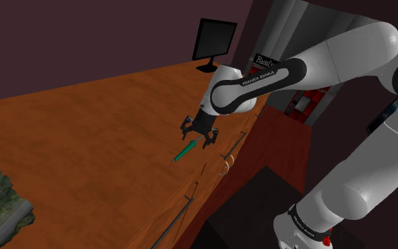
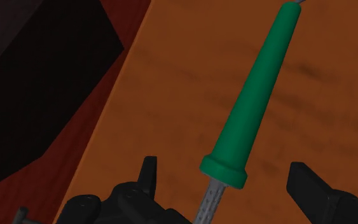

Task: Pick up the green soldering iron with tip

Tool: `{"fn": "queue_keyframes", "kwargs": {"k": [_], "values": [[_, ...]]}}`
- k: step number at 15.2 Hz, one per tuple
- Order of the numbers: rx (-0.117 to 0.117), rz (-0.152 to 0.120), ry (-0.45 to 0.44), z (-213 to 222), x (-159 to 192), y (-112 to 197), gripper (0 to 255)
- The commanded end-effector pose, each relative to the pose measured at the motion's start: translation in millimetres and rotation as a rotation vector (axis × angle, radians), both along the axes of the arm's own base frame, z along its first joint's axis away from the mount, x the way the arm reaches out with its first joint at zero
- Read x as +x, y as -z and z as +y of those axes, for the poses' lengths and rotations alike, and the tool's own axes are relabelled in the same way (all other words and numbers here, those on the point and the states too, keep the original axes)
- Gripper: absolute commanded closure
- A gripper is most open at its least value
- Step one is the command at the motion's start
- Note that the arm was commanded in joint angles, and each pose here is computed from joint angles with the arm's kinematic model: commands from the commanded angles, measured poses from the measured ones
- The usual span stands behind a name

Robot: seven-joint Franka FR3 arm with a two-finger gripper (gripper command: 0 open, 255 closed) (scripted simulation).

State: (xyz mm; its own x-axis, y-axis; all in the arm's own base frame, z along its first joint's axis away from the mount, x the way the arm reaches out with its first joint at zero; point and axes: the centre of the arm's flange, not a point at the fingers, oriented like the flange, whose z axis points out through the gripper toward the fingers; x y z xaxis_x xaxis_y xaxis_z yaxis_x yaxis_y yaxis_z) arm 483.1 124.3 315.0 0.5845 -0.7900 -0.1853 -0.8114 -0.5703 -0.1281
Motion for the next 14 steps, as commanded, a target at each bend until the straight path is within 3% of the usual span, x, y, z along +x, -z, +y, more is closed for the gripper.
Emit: {"fn": "queue_keyframes", "kwargs": {"k": [1, 2, 10, 14], "values": [[0.000, -0.001, 0.000, 0, 0, 2, 0], [0.000, -0.001, 0.000, 0, 1, 2, 255], [0.000, 0.000, 0.000, -1, 2, 3, 255], [0.000, -0.001, 0.000, 0, 0, -14, 255]]}}
